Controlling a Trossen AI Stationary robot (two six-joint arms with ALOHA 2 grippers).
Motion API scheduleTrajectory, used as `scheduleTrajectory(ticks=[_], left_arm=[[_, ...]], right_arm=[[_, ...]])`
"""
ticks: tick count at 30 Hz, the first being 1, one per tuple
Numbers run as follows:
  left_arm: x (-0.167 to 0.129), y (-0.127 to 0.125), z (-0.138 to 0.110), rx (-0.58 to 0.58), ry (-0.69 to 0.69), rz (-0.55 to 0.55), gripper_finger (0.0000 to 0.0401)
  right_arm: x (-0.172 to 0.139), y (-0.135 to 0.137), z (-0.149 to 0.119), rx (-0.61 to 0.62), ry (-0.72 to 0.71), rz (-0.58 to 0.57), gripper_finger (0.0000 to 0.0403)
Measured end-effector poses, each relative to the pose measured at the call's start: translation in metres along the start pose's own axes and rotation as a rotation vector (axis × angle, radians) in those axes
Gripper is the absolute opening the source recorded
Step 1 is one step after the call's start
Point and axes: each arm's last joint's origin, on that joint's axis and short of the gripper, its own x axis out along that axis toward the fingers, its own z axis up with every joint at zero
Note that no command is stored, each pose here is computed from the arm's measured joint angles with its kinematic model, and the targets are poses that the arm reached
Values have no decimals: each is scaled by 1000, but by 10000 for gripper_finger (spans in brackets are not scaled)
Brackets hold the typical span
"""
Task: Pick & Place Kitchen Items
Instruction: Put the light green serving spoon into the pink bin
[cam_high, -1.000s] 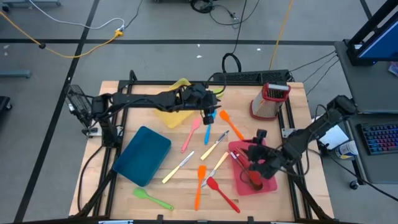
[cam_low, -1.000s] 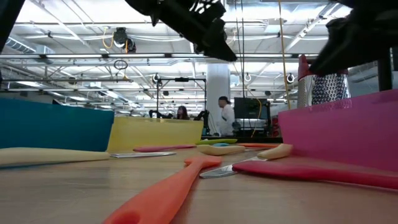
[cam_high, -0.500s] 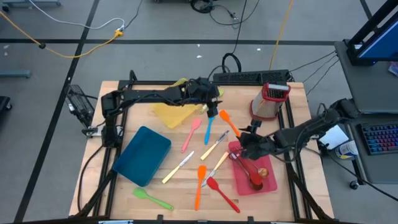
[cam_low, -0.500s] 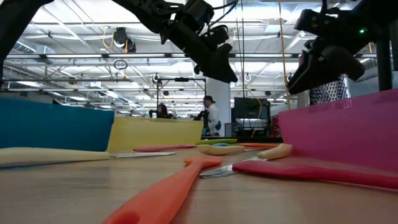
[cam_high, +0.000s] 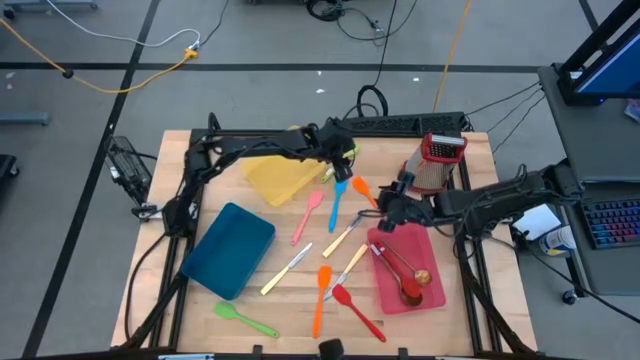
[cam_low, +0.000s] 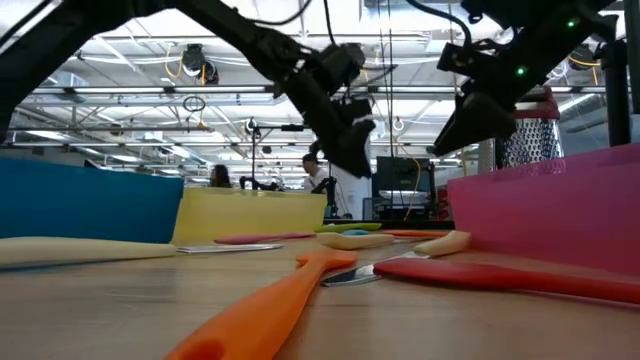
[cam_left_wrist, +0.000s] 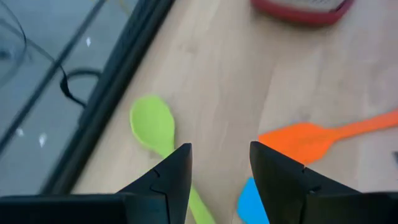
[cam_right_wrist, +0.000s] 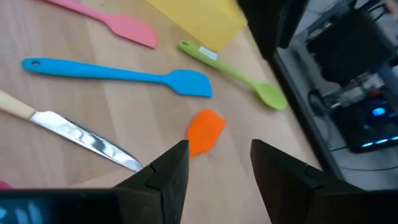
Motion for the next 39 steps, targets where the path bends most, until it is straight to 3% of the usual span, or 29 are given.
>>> scheduleTrajectory(ticks=[4,11,19,26,31,39], left_arm=[[15,10,-12,-42,52,22,168],[15,9,-12,10,55,73,168],[10,-18,-9,18,57,-173,168],[9,-29,-23,34,212,-137,168],[9,-30,-22,91,195,-97,168],[9,-14,-24,56,218,-64,168]], right_arm=[[5,-5,1,2,3,54,164],[9,-11,1,-11,13,30,165],[10,-13,1,-8,21,25,164],[10,-13,1,2,22,25,164],[10,-13,1,11,22,25,164],[10,-13,1,77,23,25,165]])
